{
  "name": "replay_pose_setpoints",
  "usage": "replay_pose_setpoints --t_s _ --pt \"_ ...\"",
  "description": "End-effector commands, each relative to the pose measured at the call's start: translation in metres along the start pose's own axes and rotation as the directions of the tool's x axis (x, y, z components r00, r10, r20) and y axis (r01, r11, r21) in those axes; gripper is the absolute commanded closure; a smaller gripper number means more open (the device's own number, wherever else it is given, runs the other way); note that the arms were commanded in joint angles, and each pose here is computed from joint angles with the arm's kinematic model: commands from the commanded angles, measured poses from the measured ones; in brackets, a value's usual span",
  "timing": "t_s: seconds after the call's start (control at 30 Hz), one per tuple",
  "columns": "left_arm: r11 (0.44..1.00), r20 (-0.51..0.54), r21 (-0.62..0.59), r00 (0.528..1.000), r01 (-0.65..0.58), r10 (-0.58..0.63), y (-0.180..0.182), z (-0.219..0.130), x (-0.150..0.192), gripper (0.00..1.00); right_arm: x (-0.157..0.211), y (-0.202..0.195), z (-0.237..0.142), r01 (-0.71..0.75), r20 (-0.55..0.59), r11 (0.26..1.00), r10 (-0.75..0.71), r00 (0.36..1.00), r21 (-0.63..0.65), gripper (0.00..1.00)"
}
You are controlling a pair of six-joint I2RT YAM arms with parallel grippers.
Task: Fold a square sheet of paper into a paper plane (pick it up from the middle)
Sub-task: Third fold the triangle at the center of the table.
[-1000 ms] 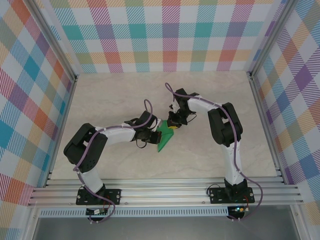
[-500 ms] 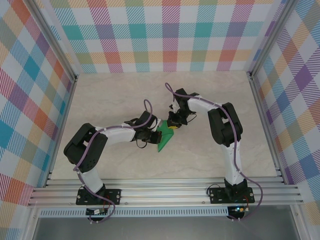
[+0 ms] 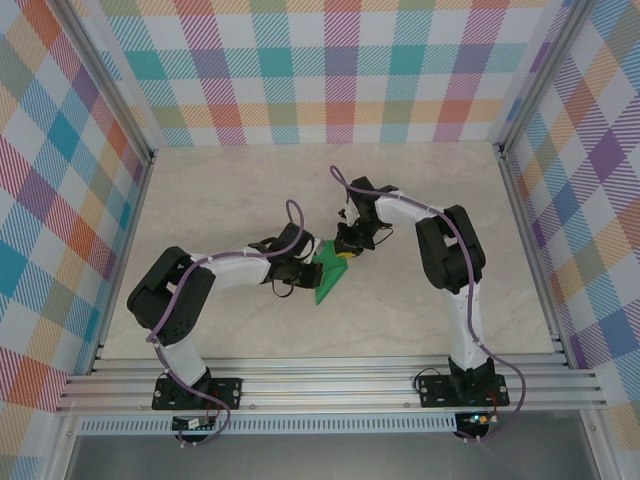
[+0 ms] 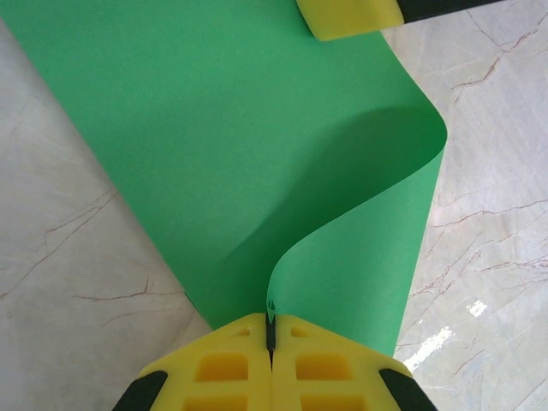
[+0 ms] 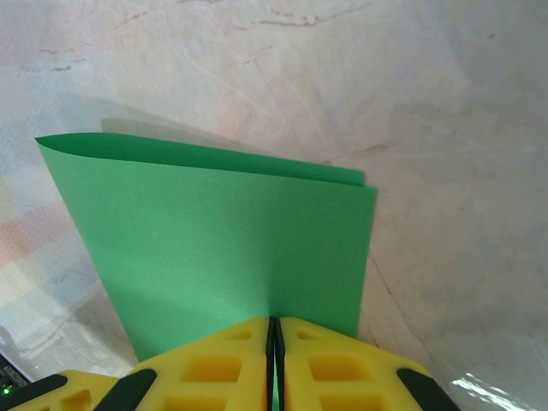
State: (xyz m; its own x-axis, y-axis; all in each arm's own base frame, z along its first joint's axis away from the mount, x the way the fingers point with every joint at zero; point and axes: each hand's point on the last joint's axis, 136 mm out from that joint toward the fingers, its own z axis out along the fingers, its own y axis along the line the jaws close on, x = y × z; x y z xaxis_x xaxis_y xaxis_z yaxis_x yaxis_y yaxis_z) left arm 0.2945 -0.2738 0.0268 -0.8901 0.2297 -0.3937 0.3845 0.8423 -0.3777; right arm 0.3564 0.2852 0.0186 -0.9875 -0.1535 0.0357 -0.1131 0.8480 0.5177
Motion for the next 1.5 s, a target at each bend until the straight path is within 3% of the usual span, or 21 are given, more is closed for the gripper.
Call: replay_pose_setpoints --t_s 0.0,0.43,0.7,0.87,1.1,1.47 --pt "0.999 0.02 -0.013 0.999 0.029 -0.029 0.008 -0.005 0.0 0.97 0.009 -0.005 0.008 -0.001 -0.048 1.0 0.002 0.999 0.023 0.88" --pt "1.0 -0.009 -0.019 1.0 0.02 -0.021 0.01 0.002 0.003 0.96 0.007 -0.001 0.004 0.003 -0.033 1.0 -0.002 0.999 0.016 0.87" --pt "0.999 -0.023 -0.031 0.999 0.025 -0.026 0.014 0.003 0.01 0.97 -0.006 0.028 -0.04 0.036 0.117 0.999 -0.032 0.993 -0.032 0.81" --pt "0.999 -0.026 -0.035 0.999 0.025 -0.026 0.015 0.004 0.012 0.97 0.006 0.027 -0.055 0.005 0.189 0.998 0.007 0.982 -0.062 0.8" --pt "0.999 -0.02 -0.024 0.999 0.024 -0.025 0.013 0.004 0.01 0.97 0.041 0.048 -0.039 -0.024 0.116 0.957 0.06 0.991 -0.29 0.88" --pt "1.0 -0.025 -0.015 0.999 0.02 -0.02 0.011 0.006 0.009 0.97 0.055 0.044 -0.006 -0.072 0.044 0.943 0.091 0.995 -0.324 0.88"
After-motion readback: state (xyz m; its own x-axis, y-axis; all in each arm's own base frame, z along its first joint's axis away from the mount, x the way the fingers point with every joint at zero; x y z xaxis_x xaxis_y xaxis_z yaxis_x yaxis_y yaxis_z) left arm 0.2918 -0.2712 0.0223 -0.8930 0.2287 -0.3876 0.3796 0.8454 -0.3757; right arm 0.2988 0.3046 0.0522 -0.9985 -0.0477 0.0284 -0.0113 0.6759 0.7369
